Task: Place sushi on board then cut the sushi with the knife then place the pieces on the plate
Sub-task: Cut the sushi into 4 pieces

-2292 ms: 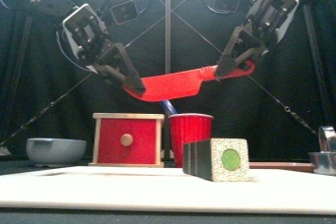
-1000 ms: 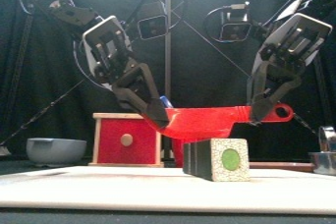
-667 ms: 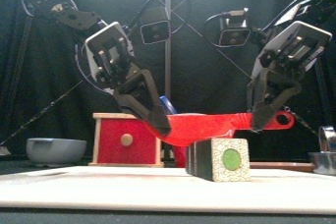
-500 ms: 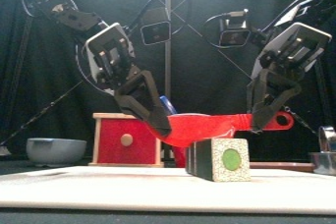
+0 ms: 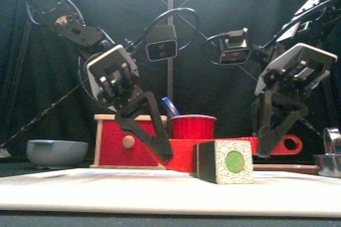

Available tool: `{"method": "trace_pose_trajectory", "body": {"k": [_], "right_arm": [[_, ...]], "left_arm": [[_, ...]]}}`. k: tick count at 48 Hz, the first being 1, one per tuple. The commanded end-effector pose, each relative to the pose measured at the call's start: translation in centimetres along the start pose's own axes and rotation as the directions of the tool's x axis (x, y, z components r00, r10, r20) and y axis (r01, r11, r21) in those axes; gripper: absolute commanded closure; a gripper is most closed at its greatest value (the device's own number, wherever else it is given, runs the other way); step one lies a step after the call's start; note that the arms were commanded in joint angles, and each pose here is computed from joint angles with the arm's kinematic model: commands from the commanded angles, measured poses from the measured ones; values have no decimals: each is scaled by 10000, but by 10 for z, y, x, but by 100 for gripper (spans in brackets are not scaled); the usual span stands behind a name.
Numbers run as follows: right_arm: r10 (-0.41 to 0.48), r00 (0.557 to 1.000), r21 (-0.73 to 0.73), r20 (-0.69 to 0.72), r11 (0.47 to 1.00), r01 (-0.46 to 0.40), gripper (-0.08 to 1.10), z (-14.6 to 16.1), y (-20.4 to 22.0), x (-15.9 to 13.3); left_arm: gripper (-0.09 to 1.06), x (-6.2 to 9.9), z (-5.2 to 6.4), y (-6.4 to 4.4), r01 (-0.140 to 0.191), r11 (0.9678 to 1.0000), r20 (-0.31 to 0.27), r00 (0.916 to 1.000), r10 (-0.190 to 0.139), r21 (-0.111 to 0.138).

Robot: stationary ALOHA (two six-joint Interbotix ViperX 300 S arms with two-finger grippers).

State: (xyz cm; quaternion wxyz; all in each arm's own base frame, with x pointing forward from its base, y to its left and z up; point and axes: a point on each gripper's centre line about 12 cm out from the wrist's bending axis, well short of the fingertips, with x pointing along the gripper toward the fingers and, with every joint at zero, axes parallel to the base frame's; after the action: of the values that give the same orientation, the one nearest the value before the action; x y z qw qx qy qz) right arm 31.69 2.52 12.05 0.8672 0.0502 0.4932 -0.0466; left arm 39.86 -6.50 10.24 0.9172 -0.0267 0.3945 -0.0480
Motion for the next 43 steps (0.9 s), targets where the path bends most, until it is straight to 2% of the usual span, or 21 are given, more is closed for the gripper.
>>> {"method": "trace_pose_trajectory", "body": {"k": [1,10,16,22,28,35,39,43], "right_arm": [[-178,9998,453,91,9988,174,70,5,-11,-2],[-370,9992,661,125,9972,361,70,8,-21,-2],[-512,9984,805,226,9955,493,70,11,-29,-4],[-524,9980,774,356,9958,495,70,14,-30,-8],[-539,9972,759,512,9959,499,70,19,-28,-17],[-544,9945,838,897,9954,469,70,27,-28,-35],[-384,9917,751,1228,9967,293,70,32,-21,-47],[-173,9890,585,1471,9982,87,70,33,-13,-55]], "left_arm": [[61,-2,10,-1,33,9999,243,9997,-35,107],[61,-2,10,16,-256,9997,245,9994,256,23],[61,-4,13,25,-412,9991,306,9987,409,86],[61,-8,16,29,-479,9986,342,9983,472,208],[61,-16,22,28,-467,9985,479,9978,453,285],[61,-32,36,23,-389,9985,825,9960,357,374],[61,-40,41,14,-256,9982,1041,9944,198,538],[61,-46,45,1,-24,9970,1227,9924,-71,772]]}}
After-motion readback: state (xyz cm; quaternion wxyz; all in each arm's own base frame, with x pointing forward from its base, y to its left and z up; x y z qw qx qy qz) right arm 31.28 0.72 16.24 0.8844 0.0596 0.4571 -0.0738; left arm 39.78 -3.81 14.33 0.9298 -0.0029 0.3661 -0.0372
